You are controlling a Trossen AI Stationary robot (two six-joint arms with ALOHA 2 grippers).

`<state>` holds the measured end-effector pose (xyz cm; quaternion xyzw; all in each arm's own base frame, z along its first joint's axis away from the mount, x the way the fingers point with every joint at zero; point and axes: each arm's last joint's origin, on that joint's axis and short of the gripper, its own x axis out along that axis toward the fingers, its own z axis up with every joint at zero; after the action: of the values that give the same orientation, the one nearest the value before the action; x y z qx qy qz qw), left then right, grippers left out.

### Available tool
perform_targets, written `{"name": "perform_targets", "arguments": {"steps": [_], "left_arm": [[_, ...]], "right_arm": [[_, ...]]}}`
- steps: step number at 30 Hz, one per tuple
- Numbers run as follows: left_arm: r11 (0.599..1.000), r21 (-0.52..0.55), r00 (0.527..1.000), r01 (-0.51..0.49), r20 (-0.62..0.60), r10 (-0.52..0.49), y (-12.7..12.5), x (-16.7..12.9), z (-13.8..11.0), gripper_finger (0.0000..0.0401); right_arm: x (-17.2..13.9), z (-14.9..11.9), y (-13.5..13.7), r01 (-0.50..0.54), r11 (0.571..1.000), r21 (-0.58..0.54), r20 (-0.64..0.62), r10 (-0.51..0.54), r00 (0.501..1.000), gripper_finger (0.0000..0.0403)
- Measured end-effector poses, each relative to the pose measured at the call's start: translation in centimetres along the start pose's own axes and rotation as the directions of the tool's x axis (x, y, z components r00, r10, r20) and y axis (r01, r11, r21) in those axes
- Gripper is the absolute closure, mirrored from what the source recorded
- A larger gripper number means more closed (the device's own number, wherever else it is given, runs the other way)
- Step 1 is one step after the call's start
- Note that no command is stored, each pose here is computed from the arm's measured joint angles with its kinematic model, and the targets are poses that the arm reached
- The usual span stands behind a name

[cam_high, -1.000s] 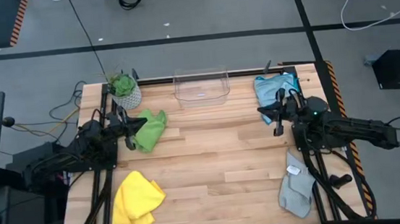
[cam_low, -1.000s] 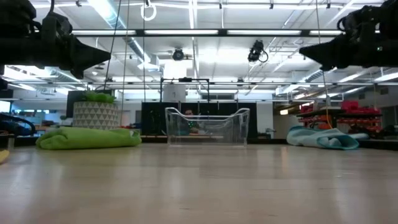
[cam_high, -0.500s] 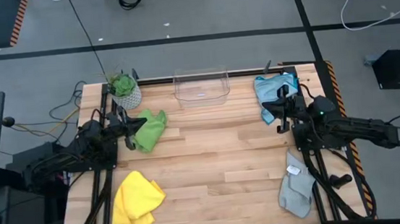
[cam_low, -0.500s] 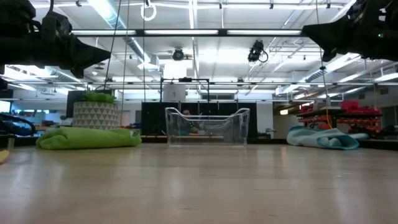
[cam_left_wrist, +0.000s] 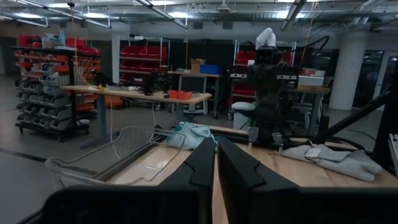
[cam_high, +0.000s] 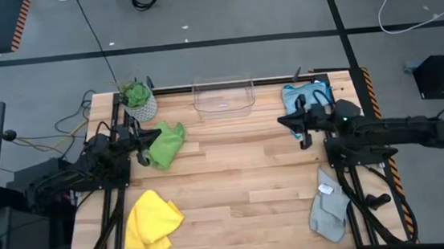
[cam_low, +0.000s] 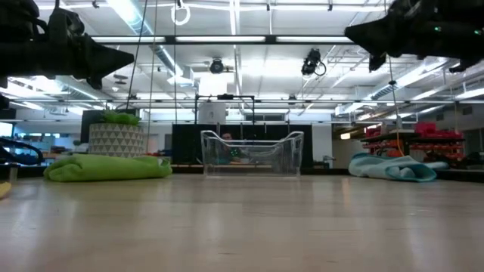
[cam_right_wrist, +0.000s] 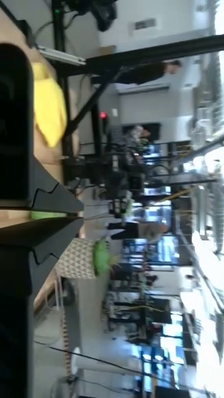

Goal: Fold microfiber towels
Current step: Fold the green microfiber cloth

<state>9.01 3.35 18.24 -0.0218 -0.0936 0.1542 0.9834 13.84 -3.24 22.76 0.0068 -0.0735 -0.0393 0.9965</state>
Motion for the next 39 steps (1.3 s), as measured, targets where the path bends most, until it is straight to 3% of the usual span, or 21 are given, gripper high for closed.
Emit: {"name": "perform_targets", "arguments": {"steps": [7,22,26,32,35,39], "left_arm": [[1.000,-0.015,1.000,0.002,0.019,-0.002,0.0,0.0,0.2,0.0374],[1.000,0.007,1.000,0.000,0.002,0.000,0.0,0.0,0.0,0.0396],[0.999,-0.045,1.000,0.006,-0.007,-0.006,0.0,0.0,-0.1,0.0372],[0.998,-0.013,0.998,0.055,-0.018,-0.055,-0.2,0.0,-0.1,0.0333],[0.998,-0.005,0.998,0.055,-0.022,-0.055,-0.2,0.0,-0.2,0.0345],[0.999,0.001,0.998,0.053,-0.040,-0.053,-0.1,0.0,-0.4,0.0390]], "right_arm": [[4.7,0.3,0.7,0.009,0.998,-0.054,-0.139,-0.017,0.990,0.0398],[14.8,0.4,1.4,-0.031,0.998,-0.060,-0.304,0.011,0.952,0.0381],[16.7,0.2,1.3,-0.033,0.998,-0.048,-0.355,0.013,0.935,0.0372],[19.8,-0.4,1.7,-0.056,0.998,-0.017,-0.464,0.042,0.885,0.0357],[21.5,-1.0,2.4,-0.090,0.996,-0.010,-0.521,0.071,0.851,0.0349],[24.1,-2.1,3.1,-0.117,0.993,-0.017,-0.566,0.086,0.820,0.0345]]}}
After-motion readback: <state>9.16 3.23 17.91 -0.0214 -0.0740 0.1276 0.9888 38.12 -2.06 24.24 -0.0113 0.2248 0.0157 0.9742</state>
